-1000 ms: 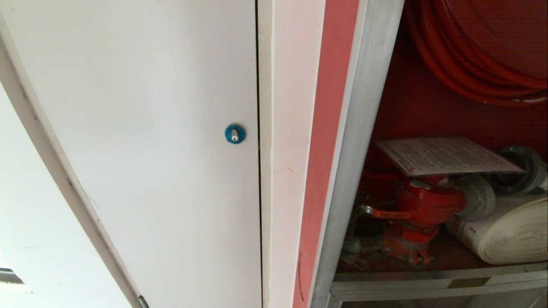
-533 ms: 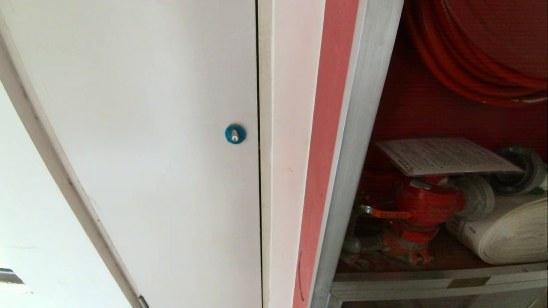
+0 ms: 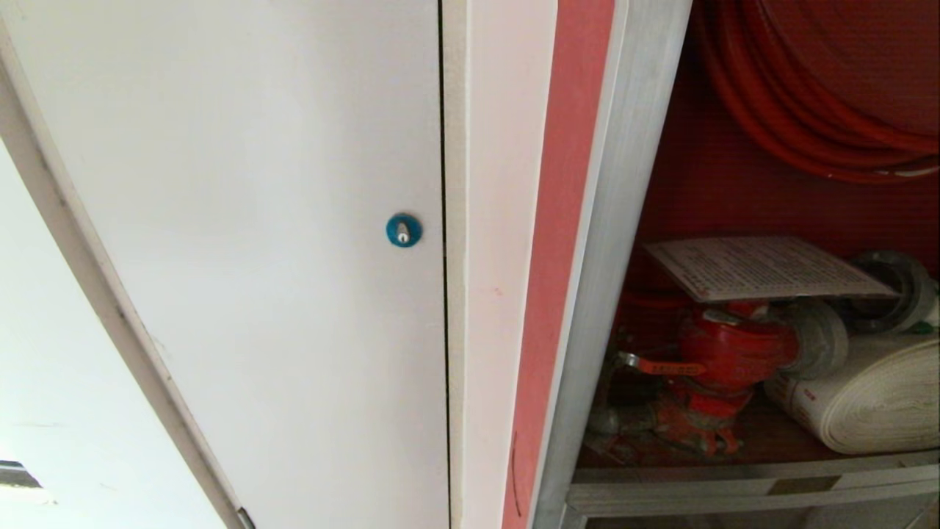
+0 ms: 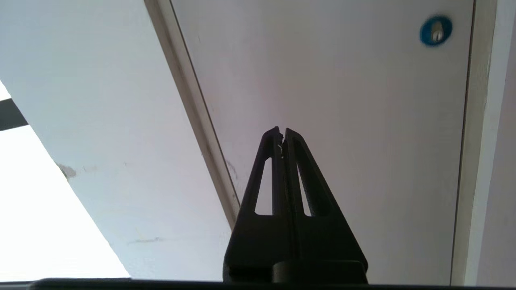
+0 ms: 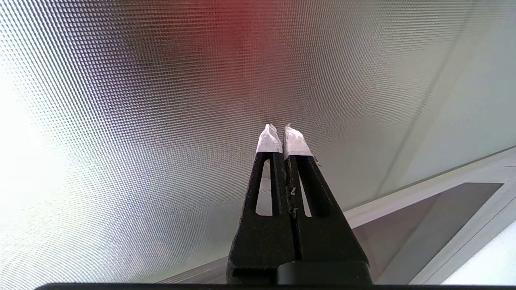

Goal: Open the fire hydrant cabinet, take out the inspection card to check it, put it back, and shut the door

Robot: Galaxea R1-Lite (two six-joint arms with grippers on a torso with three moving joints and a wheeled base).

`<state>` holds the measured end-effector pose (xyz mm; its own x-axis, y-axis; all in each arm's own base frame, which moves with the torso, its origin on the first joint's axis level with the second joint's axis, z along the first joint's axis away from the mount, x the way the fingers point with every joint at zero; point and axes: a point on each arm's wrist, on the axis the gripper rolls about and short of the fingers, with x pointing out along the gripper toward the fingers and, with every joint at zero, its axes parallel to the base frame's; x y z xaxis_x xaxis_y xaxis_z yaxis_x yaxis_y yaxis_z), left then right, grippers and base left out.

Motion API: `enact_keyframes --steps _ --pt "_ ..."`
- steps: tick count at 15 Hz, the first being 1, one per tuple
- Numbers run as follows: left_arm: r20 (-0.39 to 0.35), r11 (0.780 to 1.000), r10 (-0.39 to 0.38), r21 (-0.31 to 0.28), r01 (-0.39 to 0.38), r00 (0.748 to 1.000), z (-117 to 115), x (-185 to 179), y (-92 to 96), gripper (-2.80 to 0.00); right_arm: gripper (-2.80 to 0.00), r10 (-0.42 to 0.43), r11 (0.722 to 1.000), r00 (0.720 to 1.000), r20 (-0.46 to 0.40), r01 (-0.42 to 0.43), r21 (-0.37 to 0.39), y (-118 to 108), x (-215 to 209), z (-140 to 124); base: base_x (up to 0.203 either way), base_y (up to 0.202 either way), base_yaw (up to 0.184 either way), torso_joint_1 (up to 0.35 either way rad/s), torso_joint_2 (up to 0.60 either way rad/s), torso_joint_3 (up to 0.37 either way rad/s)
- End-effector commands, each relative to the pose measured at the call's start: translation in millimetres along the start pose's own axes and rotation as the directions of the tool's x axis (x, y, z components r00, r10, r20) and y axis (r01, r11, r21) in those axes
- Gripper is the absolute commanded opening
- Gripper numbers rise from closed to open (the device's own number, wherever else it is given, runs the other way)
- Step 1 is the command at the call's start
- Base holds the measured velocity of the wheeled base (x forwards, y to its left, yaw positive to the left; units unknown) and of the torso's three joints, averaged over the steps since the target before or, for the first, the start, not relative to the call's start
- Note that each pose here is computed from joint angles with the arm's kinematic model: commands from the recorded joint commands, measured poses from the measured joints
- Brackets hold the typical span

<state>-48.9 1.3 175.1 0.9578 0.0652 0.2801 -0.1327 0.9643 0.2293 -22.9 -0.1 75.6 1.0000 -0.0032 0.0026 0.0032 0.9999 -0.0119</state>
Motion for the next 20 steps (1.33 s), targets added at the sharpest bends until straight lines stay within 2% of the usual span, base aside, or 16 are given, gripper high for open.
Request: enact_keyframes --steps 1,3,6,9,12,15,20 --pt "-0.008 1.0 -0.011 0.001 0.011 1.0 -31.5 -8.7 -8.1 -2.8 -2.8 0.0 1.0 1.0 0.001 0.0 0.0 0.0 0.0 0.0 0.0 0.0 0.0 0.0 0.0 0.0" --pt "-0.084 0.999 -0.037 -0.033 0.034 0.996 -59.4 -3.4 -16.0 -2.8 -2.8 0.0 1.0 1.0 0.001 0.0 0.0 0.0 0.0 0.0 0.0 0.0 0.0 0.0 0.0 0.0" --pt "-0.146 0.996 -0.058 -0.07 0.048 0.988 -87.2 -0.2 -23.7 -2.8 -2.8 0.0 1.0 1.0 0.001 0.0 0.0 0.0 0.0 0.0 0.0 0.0 0.0 0.0 0.0 0.0" --pt "-0.164 0.987 -0.102 -0.139 0.079 0.981 -90.9 -0.6 -25.5 -2.8 -2.8 0.0 1.0 1.0 0.002 0.0 0.0 0.0 -0.1 0.0 0.0 0.0 0.0 0.0 0.0 0.0" --pt "-0.24 0.985 -0.124 -0.15 0.09 0.963 -98.8 -2.5 -27.6 -2.8 -2.8 0.0 1.0 1.0 0.001 0.0 0.0 0.0 0.0 0.0 0.0 0.0 0.0 0.0 0.0 0.0" --pt "-0.238 0.974 -0.147 -0.203 0.099 0.96 -99.2 -2.6 -28.2 -2.8 -2.8 0.0 1.0 1.0 0.001 0.0 0.0 0.0 0.0 0.0 0.0 0.0 0.0 0.0 0.0 0.0" --pt "-0.236 0.973 -0.147 -0.211 0.097 0.961 -98.9 -2.6 -28.1 -2.8 -2.8 0.0 1.0 1.0 0.001 0.0 0.0 0.0 0.0 0.0 0.0 0.0 0.0 0.0 0.0 0.0"
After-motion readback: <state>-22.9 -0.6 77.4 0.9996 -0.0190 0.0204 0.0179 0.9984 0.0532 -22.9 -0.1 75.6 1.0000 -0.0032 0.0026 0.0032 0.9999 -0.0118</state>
